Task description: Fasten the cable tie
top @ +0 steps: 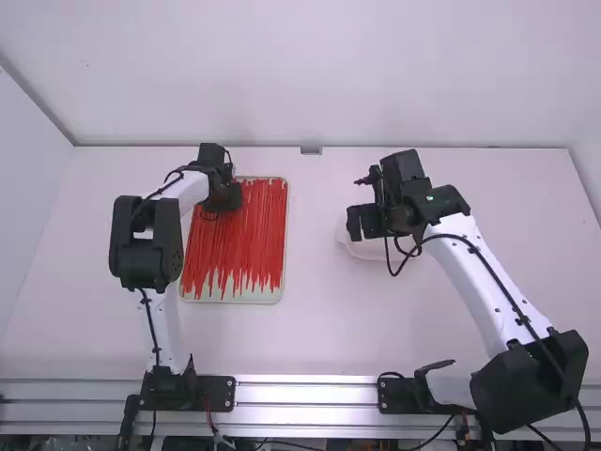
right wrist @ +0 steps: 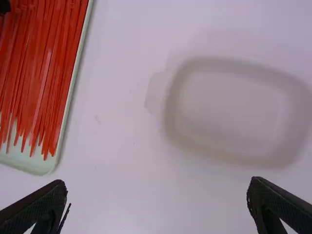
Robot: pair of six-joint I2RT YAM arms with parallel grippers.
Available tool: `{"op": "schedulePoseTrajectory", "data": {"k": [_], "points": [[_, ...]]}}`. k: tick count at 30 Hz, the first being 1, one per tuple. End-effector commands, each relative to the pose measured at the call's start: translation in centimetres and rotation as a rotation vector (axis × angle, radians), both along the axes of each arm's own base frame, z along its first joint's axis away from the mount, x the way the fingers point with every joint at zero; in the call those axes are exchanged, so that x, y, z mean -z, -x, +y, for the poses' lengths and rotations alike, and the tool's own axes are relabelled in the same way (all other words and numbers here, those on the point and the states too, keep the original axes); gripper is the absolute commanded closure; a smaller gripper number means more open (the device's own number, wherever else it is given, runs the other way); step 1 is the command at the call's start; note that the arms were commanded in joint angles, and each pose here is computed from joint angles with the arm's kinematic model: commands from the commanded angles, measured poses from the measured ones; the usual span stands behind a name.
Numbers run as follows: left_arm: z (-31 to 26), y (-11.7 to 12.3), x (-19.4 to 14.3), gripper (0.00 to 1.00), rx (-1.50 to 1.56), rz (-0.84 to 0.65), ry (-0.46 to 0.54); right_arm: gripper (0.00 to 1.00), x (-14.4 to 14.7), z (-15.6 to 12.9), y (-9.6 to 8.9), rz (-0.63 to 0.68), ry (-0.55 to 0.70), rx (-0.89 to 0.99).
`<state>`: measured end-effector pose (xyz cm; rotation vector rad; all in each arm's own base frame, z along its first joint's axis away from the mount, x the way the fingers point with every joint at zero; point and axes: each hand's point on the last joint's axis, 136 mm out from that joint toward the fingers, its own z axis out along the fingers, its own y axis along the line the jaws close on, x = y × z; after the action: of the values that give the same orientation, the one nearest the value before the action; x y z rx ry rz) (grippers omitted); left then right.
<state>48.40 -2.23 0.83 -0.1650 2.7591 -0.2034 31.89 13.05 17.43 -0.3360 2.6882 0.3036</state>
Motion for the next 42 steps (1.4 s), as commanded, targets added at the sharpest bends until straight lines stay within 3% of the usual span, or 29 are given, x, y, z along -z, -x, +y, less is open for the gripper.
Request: {"op": "schedulePoseTrajectory", "data": {"k": [1,21,25,30,39,42], "points": [[0.3,0.0,0.5,0.87,0.005,0.011,-0.008,0.01,-0.2,0.0,0.0,-0.010,-0.002,-0.001],[0.2,1.9,2.0,0.86,0.032,0.071,-0.016,0.01,-0.3,-0.6,-0.4,-0.014,-0.004,0.023],[0.2,2.5,2.5,0.88,0.033,0.086,-0.016,0.01,-0.3,-0.8,-0.4,-0.014,-0.004,0.027],[0.3,2.9,2.9,0.98,0.031,0.095,-0.016,0.01,-0.3,-0.8,-0.5,-0.017,-0.005,0.028],[0.2,1.6,1.5,0.98,0.024,0.066,-0.014,0.01,-0.5,-0.6,-0.8,-0.033,-0.012,0.026],[0.3,0.6,-0.8,0.98,0.024,0.039,-0.015,0.01,-0.5,-0.6,-0.8,-0.032,-0.012,0.025]]}}
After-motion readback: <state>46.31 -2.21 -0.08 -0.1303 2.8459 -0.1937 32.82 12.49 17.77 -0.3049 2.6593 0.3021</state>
